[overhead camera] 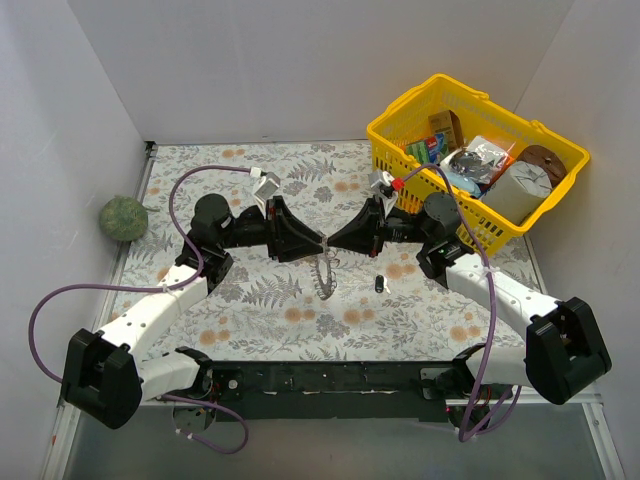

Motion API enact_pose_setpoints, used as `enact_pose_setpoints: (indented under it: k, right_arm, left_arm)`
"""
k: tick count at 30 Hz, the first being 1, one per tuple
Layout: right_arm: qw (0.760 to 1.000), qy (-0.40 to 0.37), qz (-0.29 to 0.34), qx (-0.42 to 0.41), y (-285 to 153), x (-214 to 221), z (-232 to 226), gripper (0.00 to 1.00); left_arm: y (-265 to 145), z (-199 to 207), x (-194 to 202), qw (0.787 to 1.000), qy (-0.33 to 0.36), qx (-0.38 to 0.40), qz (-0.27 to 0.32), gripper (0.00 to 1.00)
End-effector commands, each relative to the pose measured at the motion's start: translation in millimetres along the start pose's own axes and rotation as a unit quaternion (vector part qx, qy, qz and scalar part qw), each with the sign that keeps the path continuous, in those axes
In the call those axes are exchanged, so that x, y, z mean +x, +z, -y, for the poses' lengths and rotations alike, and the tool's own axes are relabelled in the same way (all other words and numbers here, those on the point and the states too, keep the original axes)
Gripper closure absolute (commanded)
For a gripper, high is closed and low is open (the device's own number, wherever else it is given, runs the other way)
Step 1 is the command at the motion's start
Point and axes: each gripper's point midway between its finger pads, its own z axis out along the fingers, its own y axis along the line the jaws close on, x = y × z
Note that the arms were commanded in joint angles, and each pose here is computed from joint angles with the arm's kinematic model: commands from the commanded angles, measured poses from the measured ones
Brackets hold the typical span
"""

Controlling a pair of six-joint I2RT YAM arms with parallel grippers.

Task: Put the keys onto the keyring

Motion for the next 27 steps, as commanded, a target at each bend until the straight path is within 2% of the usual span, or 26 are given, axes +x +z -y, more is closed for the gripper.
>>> enact_pose_setpoints:
  k: [1,5,11,13,14,15,17,26,27]
  right_arm:
    - [0.999,-0.038,0.024,0.01,0.0,-24.1,-0.8,0.99]
    - [0.999,-0.039,0.026,0.013,-0.9,-24.6,-1.8,0.99]
    - [0.999,-0.038,0.026,0.011,-1.3,-24.8,-3.2,0.99]
    - [0.999,-0.038,0.026,0.01,-1.1,-24.7,-4.0,0.99]
    - [0.999,-0.038,0.026,0.009,-1.3,-24.9,-4.7,0.99]
    - [0.999,-0.037,0.026,0.01,-1.4,-23.9,-4.2,0.99]
    - [0.999,-0.039,0.027,0.01,-2.0,-24.6,-5.4,0.99]
    - [0.998,-0.049,0.024,-0.014,-3.0,-25.9,-15.3,0.98]
    - [0.998,-0.052,0.022,-0.017,-2.9,-26.3,-16.2,0.9]
  left_arm:
    - [-0.2,11.0,-20.0,0.999,0.03,0.001,0.021,0.62]
    - [4.7,6.3,-19.2,1.0,0.022,-0.002,0.015,0.7]
    - [18.3,-3.7,-10.3,1.0,0.018,-0.018,-0.002,0.72]
    - [20.9,-5.0,-8.9,1.0,0.018,-0.02,-0.005,0.77]
    - [21.3,-6.8,-8.2,1.0,0.019,-0.024,-0.006,0.82]
    - [21.5,-7.3,-8.0,0.999,0.019,-0.026,-0.007,0.92]
    - [20.5,-9.6,-6.7,0.999,0.015,-0.038,-0.008,1.0]
    - [13.1,-12.1,-13.2,0.996,0.045,-0.074,-0.009,1.0]
    - [14.1,-11.0,-18.8,0.996,0.052,-0.074,-0.011,1.0]
